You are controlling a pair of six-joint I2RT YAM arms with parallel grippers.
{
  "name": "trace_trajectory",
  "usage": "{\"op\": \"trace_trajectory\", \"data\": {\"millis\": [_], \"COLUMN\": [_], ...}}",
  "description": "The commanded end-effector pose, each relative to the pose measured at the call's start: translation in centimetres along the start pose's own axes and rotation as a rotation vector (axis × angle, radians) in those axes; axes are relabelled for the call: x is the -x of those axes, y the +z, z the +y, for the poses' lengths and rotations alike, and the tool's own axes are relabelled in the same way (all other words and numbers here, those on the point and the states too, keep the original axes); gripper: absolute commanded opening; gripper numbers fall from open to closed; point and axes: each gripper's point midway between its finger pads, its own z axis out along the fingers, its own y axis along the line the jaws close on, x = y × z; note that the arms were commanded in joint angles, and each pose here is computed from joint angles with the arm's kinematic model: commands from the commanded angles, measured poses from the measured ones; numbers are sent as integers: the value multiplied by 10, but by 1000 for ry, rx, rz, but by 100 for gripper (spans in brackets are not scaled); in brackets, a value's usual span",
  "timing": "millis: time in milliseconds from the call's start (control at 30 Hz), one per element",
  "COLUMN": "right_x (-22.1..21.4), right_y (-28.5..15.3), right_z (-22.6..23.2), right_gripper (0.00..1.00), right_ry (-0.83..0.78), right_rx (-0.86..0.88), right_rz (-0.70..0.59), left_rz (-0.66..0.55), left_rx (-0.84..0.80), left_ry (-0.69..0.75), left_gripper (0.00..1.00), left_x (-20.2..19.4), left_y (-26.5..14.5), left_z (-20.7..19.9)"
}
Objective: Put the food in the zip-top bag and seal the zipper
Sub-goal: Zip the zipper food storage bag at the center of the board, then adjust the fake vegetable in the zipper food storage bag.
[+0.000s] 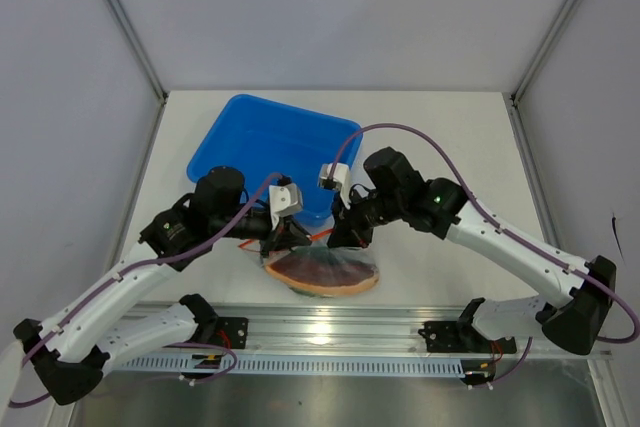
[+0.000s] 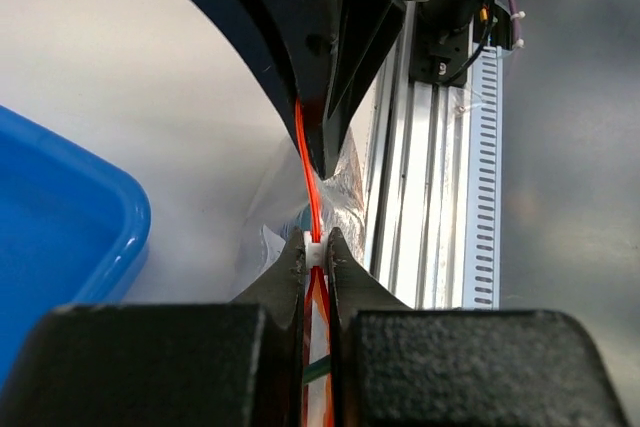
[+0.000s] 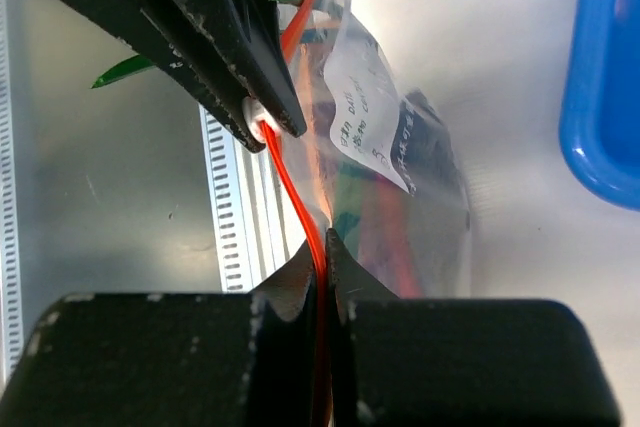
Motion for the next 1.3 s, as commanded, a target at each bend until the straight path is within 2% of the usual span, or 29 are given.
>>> {"op": "trace_trajectory", "data": {"millis": [0,33,100,167,233,267,300,333,500,533,667,800,900,933,967,1033,1067,1167,1267], "right_x": [16,14,11,12,11,11,12,11,10,9,11,11,10,8,7,5,4,5,6], "right_y": [-10,-10,-8,-7,-6,-6,-7,-6,-7,-7,-10,-12,-12,-13,-13,-14,-15,-18,-20], "right_z": [-7,-6,-6,-1,-1,0,2,2,6,5,10,19,24,26,27,27,29,33,36], "right_gripper": [0,0,0,0,0,0,0,0,0,0,0,0,0,0,0,0,0,0,0], "right_ry": [-12,-10,-2,-7,-9,-11,-14,-12,-12,-9,-15,-32,-54,-57,-65,-64,-70,-75,-79], "right_rx": [-65,-59,-40,-16,-7,-2,8,13,31,31,56,100,135,141,148,152,158,176,187], "right_rz": [-82,-82,-84,-95,-97,-100,-104,-102,-109,-108,-131,-141,-138,-129,-128,-123,-125,-134,-143], "left_rz": [-44,-45,-53,-78,-128,-147,-179,-218,-342,-387,-386,-312,-321,-326,-328,-327,-288,-253,-264], "left_rx": [29,37,55,78,95,114,135,201,382,443,480,487,523,522,477,412,330,240,209], "left_ry": [21,15,3,-2,24,21,32,35,75,98,135,86,58,44,51,64,68,81,85], "left_gripper": [1,1,17,48,59,78,92,99,99,100,99,90,85,79,77,79,81,81,63], "left_x": [10,10,13,18,28,31,37,46,61,67,44,17,12,13,15,17,14,10,9], "left_y": [-5,-5,-5,-6,-10,-12,-14,-22,-49,-64,-68,-60,-61,-61,-58,-53,-45,-34,-29], "left_z": [2,3,6,9,9,11,13,20,37,39,39,44,54,54,49,44,37,29,27]}}
